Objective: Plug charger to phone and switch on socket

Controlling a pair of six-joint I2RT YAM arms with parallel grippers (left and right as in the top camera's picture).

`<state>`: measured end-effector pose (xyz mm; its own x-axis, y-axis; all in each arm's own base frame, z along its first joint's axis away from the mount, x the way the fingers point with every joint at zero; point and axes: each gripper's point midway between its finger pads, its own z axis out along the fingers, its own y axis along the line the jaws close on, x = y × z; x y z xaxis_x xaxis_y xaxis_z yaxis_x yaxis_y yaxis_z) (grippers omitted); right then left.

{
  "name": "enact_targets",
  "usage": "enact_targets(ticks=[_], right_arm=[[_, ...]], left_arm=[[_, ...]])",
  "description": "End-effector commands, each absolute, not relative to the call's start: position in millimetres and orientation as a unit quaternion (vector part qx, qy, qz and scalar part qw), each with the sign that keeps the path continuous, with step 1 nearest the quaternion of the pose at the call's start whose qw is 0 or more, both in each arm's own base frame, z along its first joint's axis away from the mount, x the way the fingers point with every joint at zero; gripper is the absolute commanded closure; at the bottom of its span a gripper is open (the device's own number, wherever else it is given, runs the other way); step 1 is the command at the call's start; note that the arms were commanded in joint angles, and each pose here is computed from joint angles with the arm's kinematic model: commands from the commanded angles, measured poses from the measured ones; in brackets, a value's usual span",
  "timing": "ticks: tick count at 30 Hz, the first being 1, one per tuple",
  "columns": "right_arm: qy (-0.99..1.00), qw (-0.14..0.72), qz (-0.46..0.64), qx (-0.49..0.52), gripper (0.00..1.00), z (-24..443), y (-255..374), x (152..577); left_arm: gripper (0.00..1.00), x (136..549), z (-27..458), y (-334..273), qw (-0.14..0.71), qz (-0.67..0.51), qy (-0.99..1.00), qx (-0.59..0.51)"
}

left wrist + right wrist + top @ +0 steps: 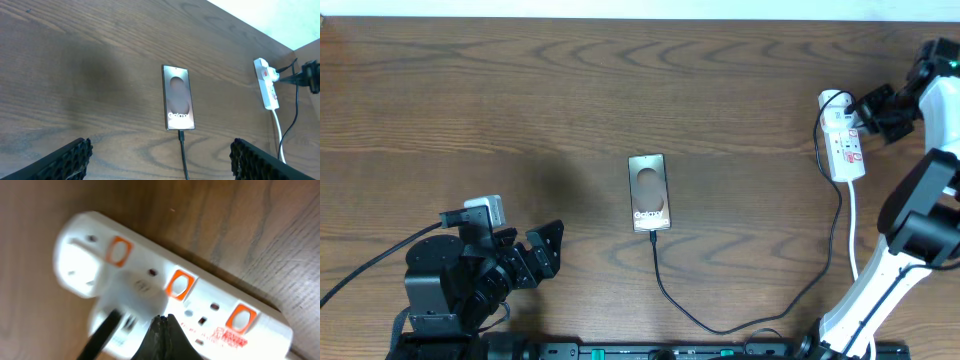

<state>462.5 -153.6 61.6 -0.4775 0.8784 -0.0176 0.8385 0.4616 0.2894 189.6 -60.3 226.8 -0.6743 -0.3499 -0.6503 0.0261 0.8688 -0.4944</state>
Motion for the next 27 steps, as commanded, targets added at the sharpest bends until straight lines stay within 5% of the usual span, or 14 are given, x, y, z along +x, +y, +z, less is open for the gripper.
enact_targets(ticks=[1,27], right_arm=[[0.850,0.112,0.131,0.498,0.99,89,-154,468],[0.851,0.100,0.108,0.504,0.99,75,-159,462]], left_arm=[[0.10,190,226,-58,0.395,-0.234,0.884,-0.091],[0.10,190,226,-58,0.395,-0.234,0.884,-0.091]])
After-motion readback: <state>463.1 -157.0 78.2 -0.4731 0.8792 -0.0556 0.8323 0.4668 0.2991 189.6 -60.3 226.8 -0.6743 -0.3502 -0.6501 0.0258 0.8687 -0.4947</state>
